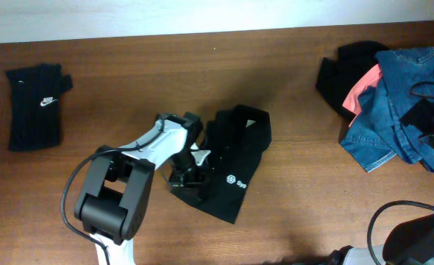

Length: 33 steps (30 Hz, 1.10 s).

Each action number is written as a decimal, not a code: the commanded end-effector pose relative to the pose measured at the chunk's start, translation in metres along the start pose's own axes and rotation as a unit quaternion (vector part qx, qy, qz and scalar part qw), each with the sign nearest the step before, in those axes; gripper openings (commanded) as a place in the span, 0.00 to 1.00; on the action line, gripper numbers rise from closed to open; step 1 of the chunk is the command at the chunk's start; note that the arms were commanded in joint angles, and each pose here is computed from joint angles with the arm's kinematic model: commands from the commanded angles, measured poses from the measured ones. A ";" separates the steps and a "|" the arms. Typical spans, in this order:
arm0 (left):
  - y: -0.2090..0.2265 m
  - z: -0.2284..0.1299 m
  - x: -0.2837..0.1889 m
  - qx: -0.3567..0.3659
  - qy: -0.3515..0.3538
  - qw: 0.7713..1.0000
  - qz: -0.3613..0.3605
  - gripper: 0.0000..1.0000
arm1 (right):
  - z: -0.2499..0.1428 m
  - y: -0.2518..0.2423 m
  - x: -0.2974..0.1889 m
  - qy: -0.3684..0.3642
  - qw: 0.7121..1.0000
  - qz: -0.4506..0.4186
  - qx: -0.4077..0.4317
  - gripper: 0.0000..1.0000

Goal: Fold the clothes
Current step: 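Grasp the shirt's left edge with the left gripper and adjust it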

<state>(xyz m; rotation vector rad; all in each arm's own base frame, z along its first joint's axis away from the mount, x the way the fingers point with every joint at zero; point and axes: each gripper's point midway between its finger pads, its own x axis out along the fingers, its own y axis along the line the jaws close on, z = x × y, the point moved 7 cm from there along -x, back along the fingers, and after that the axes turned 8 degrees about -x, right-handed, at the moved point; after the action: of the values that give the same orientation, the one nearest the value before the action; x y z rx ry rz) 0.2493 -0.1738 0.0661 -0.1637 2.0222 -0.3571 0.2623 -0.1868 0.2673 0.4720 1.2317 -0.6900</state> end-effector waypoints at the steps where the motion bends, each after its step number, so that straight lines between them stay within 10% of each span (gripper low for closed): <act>1: -0.020 0.006 -0.013 0.005 -0.006 0.998 -0.068 0.00 | 0.001 -0.003 0.001 0.000 1.000 -0.007 0.004 0.99; 10: -0.029 0.004 -0.112 0.029 -0.143 0.987 -0.072 0.04 | 0.001 -0.002 0.001 0.000 1.000 -0.007 0.004 0.99; 17: 0.000 0.021 -0.157 0.020 -0.277 0.960 0.049 0.87 | 0.001 -0.003 0.001 0.000 1.000 -0.007 0.004 0.99; 33: 0.005 0.055 -0.103 0.264 -0.181 0.946 0.048 0.99 | 0.001 -0.003 0.001 0.000 1.000 -0.007 0.004 0.99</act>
<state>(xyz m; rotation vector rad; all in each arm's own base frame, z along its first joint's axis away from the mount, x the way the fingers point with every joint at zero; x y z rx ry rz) 0.3526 -0.1439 0.1449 0.1567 1.4801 -0.5422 0.2623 -0.1868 0.2673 0.4717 1.2318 -0.6897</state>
